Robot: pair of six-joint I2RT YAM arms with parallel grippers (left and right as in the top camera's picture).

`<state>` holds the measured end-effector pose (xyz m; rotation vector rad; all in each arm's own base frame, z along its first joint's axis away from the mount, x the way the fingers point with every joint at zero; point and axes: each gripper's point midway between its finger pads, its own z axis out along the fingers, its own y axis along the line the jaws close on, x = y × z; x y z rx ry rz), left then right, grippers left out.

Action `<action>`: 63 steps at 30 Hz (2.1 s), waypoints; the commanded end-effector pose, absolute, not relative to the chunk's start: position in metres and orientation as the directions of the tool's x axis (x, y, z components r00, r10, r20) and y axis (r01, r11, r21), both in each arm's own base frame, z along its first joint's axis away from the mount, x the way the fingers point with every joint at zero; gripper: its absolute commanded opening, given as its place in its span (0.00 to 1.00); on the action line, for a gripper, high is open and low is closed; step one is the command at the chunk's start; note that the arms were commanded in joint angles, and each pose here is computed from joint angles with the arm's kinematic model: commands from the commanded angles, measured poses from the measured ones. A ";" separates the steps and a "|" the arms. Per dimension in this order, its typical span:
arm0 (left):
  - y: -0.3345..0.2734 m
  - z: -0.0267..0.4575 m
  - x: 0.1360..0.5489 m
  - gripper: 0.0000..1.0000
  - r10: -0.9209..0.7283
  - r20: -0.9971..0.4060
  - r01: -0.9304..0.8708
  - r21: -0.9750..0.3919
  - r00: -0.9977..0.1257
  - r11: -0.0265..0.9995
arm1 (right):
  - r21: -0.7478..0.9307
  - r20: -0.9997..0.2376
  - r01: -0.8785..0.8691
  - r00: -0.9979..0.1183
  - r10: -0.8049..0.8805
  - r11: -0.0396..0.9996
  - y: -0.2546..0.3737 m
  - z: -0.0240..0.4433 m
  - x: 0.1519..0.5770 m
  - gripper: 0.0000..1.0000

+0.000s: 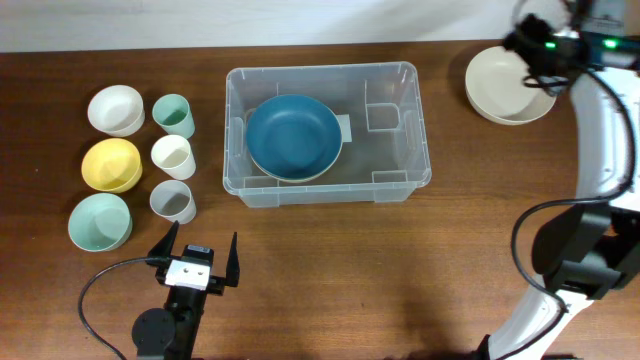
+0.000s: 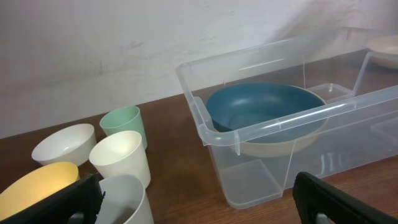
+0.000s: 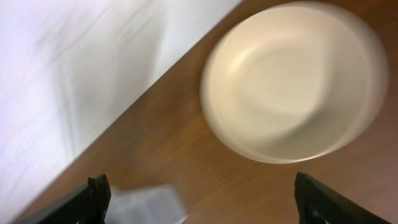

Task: Pack container
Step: 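Move the right gripper to the back cream bowl, then grasp the back cream bowl rim with the right gripper and lift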

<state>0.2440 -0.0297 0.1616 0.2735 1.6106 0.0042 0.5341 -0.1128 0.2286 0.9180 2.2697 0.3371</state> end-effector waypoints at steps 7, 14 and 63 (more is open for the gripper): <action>-0.029 0.160 0.244 1.00 0.194 -0.980 0.169 0.186 -0.032 0.968 | 0.417 -0.423 0.639 -0.493 0.760 0.647 -0.159 0.154 0.552 0.90; -0.029 0.160 0.244 1.00 0.194 -0.980 0.169 0.186 -0.032 0.968 | 0.426 -0.370 0.683 -0.467 0.803 0.593 -0.162 0.111 0.563 0.90; -0.029 0.160 0.244 1.00 0.194 -0.980 0.169 0.186 -0.032 0.968 | 0.266 -0.207 0.907 -0.278 0.938 0.327 -0.180 0.019 0.525 0.91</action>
